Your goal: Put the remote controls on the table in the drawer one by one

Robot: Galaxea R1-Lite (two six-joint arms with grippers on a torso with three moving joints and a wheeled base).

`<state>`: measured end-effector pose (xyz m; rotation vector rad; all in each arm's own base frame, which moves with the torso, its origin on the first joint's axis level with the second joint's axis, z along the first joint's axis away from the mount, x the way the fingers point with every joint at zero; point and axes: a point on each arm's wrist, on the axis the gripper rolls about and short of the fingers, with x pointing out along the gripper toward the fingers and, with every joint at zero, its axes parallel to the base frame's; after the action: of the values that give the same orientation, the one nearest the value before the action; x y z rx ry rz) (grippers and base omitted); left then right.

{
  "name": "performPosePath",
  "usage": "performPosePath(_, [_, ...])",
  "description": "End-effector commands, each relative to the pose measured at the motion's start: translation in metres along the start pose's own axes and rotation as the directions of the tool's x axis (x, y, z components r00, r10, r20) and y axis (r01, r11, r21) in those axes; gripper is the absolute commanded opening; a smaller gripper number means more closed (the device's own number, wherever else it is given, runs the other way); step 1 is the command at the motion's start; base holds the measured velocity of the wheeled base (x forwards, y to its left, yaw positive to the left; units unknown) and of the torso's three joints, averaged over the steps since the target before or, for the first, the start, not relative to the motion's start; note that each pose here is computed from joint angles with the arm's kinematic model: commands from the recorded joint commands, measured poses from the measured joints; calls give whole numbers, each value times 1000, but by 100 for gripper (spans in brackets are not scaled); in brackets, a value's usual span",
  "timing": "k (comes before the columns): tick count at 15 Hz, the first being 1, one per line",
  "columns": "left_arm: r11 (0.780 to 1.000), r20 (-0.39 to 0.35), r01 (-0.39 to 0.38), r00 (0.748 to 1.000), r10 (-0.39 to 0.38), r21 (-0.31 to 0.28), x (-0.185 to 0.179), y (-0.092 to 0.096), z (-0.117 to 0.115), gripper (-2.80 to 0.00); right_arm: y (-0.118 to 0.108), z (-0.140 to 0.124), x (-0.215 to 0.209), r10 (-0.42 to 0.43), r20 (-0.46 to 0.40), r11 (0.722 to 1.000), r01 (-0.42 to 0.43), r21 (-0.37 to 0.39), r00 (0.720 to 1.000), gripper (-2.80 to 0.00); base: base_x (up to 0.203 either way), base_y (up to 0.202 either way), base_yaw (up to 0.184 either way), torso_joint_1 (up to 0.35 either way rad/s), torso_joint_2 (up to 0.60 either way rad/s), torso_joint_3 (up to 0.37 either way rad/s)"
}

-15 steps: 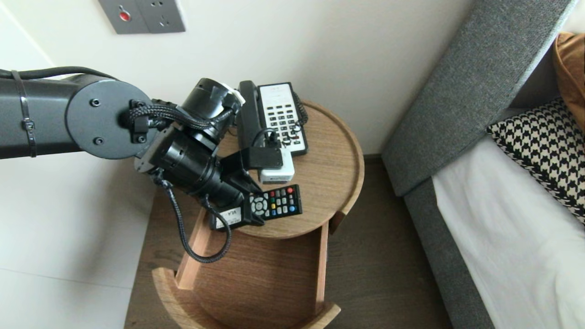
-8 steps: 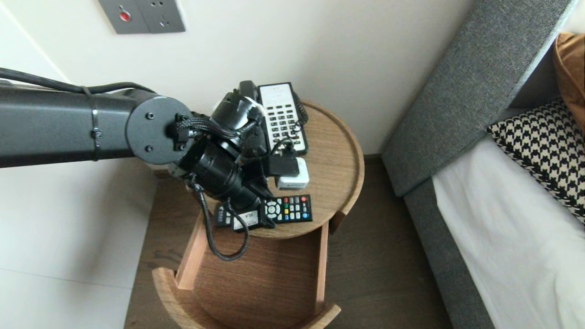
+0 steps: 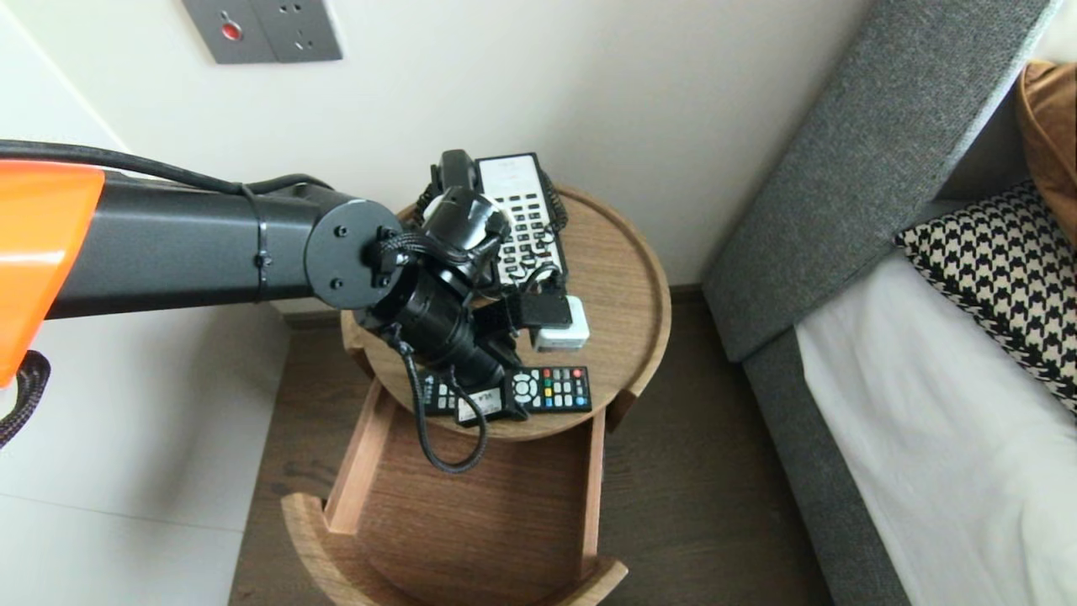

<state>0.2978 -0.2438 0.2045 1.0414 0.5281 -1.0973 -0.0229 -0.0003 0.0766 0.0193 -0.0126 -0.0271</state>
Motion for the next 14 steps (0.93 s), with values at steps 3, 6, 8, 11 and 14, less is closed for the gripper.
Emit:
performPosePath(3, [1000, -8, 10, 1000, -10, 0, 3, -1, -1, 0, 0, -1, 0, 0, 6, 1000, 0, 1, 1000, -280, 0, 0, 0, 0, 0, 0])
performPosePath(6, [1000, -8, 11, 1000, -11, -3, 3, -1, -1, 0, 0, -1, 0, 0, 6, 1000, 0, 1, 1000, -280, 0, 0, 0, 0, 0, 0])
performPosePath(8, [1000, -11, 10, 1000, -10, -8, -2, -1, -3, 0, 0, -1, 0, 0, 6, 1000, 0, 1, 1000, -280, 0, 0, 0, 0, 0, 0])
performPosePath(11, [1000, -18, -7, 1000, 7, -16, -15, 2, -7, 0, 0, -1, 0, 0, 6, 1000, 0, 1, 1000, -280, 0, 0, 0, 0, 0, 0])
performPosePath(14, [1000, -34, -17, 999, 17, -23, -19, 4, -11, 0, 0, -1, 0, 0, 6, 1000, 0, 1, 1000, -280, 0, 0, 0, 0, 0, 0])
